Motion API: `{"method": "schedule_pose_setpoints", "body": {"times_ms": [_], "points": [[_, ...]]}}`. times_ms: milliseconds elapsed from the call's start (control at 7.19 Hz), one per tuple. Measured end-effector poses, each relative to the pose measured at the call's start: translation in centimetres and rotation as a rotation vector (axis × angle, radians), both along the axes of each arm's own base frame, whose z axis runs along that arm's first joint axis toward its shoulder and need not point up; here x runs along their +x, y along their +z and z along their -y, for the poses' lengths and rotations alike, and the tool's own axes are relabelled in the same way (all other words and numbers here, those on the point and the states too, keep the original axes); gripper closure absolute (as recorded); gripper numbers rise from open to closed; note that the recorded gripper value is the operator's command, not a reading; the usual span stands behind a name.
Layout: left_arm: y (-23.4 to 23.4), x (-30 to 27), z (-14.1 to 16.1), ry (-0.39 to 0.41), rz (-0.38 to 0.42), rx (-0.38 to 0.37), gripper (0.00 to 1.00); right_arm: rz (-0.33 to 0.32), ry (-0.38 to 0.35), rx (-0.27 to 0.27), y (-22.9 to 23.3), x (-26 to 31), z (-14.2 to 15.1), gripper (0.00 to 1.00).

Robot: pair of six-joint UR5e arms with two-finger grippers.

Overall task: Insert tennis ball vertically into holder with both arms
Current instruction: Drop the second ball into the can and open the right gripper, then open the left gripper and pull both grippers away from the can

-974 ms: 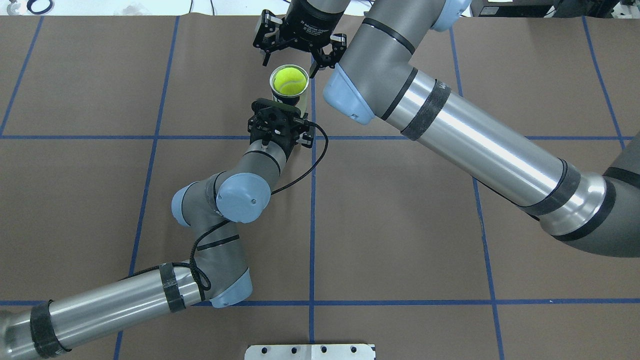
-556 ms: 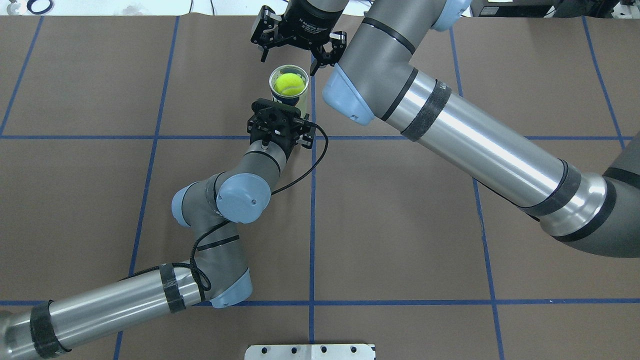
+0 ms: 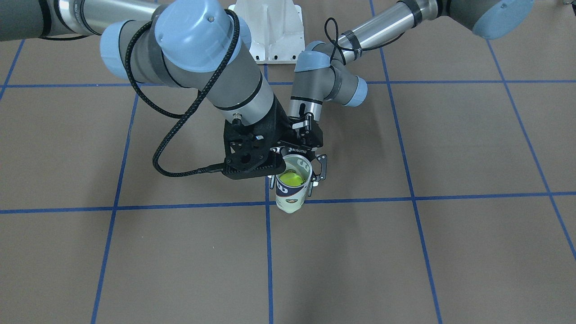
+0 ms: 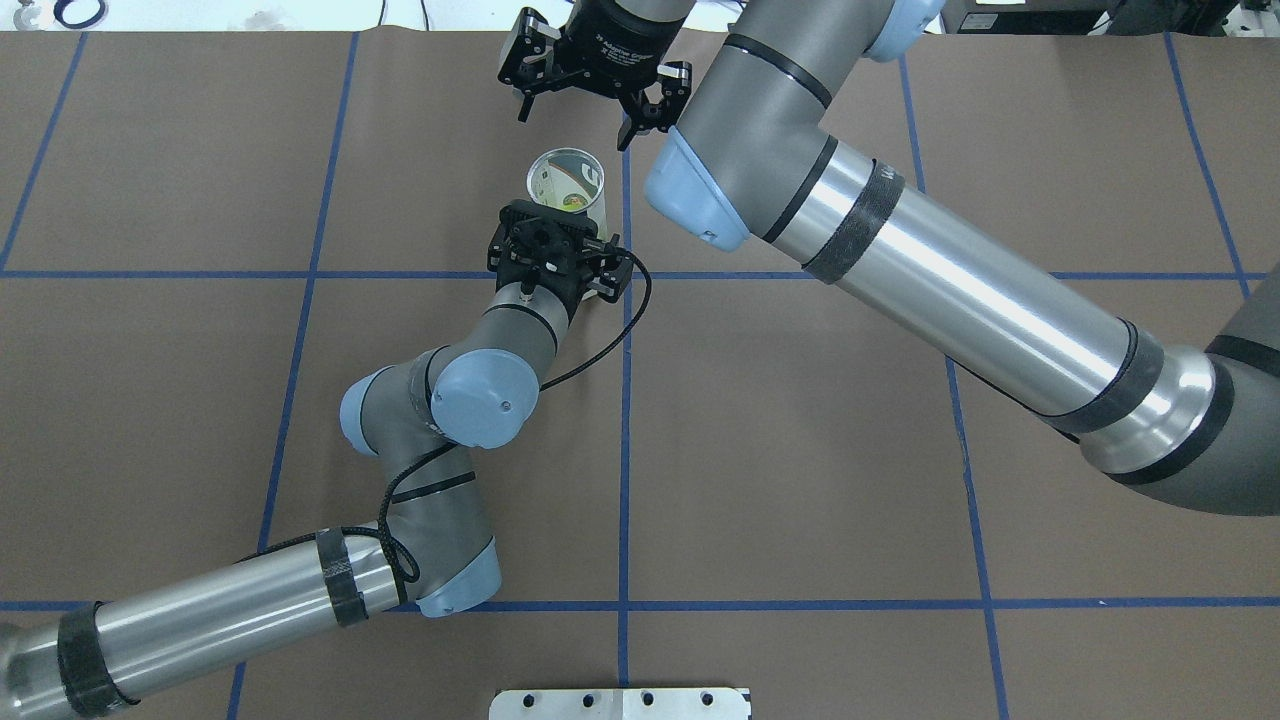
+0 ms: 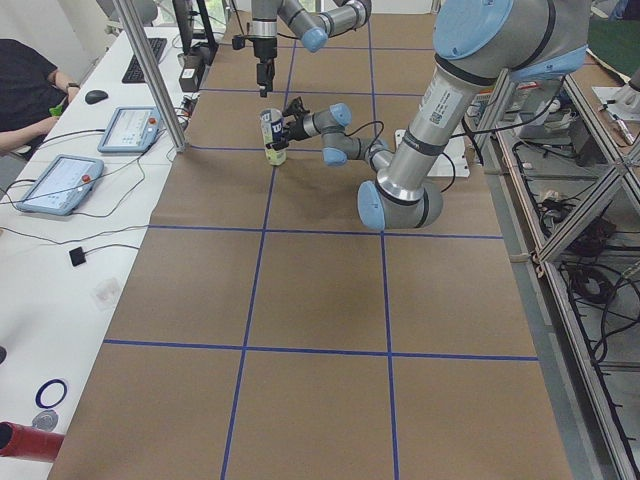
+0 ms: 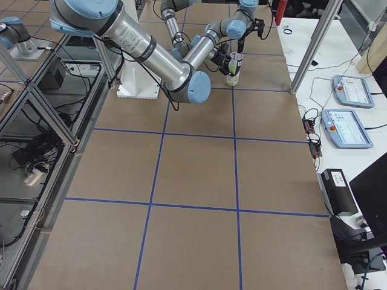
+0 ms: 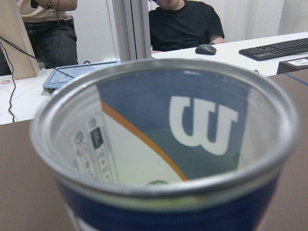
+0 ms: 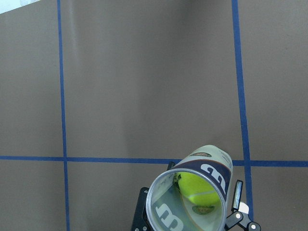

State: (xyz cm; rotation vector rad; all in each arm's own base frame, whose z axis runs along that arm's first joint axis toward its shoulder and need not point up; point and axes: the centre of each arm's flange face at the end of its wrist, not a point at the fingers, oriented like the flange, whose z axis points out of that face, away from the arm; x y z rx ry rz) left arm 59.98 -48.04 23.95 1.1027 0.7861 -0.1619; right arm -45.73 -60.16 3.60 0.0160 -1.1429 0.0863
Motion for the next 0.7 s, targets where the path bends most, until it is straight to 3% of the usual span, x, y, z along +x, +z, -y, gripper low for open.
{"method": "schedule_pose_setpoints", "body": {"times_ms": [695], "points": [[-0.19,0.0,-0.32,0.01,0.001,0.0,0.01,0.009,-0.004,0.008,-0.05,0.42,-0.49,0.01]]}}
